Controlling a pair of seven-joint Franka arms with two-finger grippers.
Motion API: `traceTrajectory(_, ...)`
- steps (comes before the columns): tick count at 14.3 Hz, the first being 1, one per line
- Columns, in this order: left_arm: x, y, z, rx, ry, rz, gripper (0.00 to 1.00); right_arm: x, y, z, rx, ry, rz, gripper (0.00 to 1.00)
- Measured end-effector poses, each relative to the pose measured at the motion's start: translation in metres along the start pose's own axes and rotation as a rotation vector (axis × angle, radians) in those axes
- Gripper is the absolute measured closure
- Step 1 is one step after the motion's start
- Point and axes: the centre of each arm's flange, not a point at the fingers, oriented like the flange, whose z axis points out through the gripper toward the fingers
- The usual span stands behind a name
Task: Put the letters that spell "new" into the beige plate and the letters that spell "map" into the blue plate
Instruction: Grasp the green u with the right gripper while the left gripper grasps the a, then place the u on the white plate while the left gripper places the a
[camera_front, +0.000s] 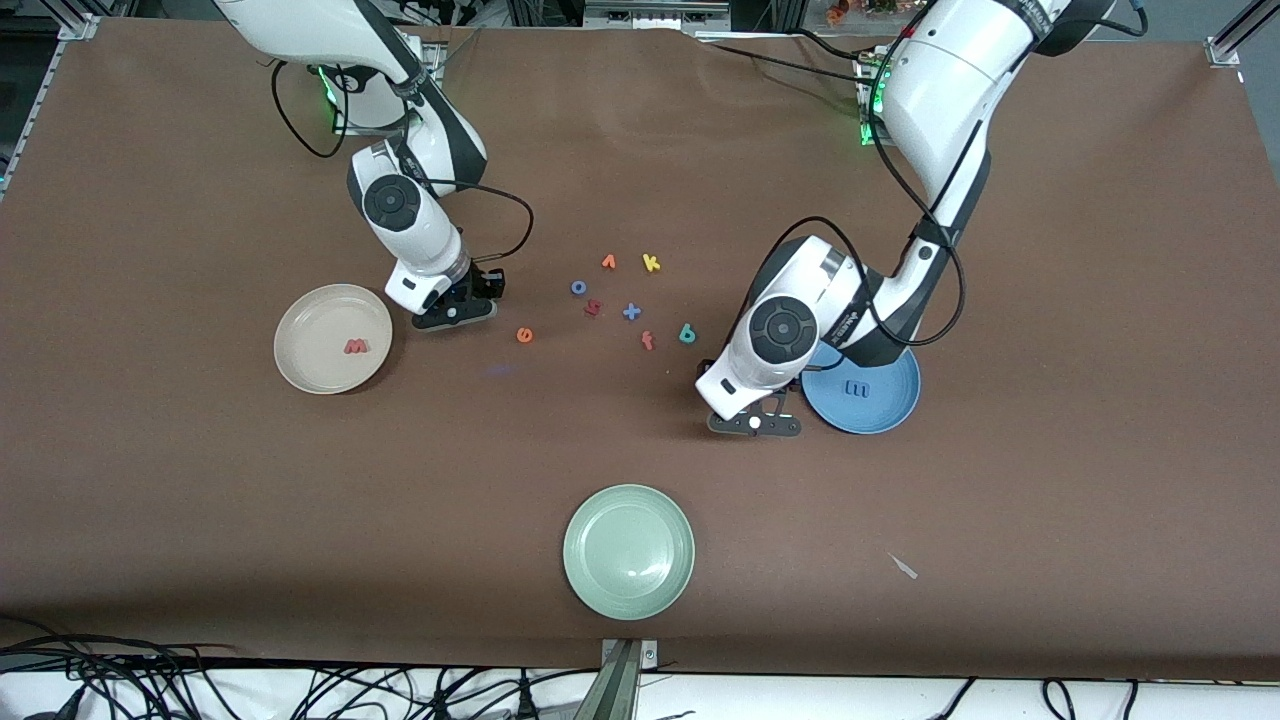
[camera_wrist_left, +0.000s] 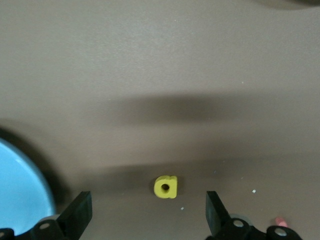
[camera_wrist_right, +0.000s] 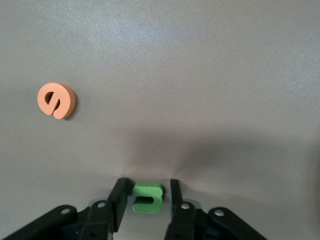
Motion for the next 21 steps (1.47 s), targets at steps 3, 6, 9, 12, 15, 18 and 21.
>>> traceTrajectory(3,-0.007,0.014,0.022,0.005,-0.012,0.022,0.00,0.000,0.000,0.000,0.000,0.000,0.000,0.65)
traceTrajectory(6,-0.018,0.030,0.047,0.024,-0.037,0.042,0.02,0.000,0.001,0.000,-0.001,0.000,0.001,0.71)
traceTrajectory(9,-0.016,0.023,0.062,0.052,-0.043,0.047,0.12,0.000,0.001,-0.001,-0.001,0.001,0.001,0.73)
traceTrajectory(12,-0.015,0.020,0.063,0.058,-0.041,0.046,0.22,0.000,0.001,-0.001,-0.001,0.001,0.001,0.73)
traceTrajectory(15,-0.014,0.021,0.062,0.054,-0.037,0.048,0.36,0.002,-0.002,-0.002,0.000,-0.001,-0.003,0.73)
traceTrajectory(18,-0.014,0.022,0.058,0.051,-0.031,0.048,0.67,0.021,-0.004,-0.022,-0.020,-0.062,-0.017,0.73)
traceTrajectory(21,-0.008,0.014,0.053,0.053,-0.024,0.036,0.71,0.050,0.018,-0.059,-0.046,-0.127,-0.092,0.73)
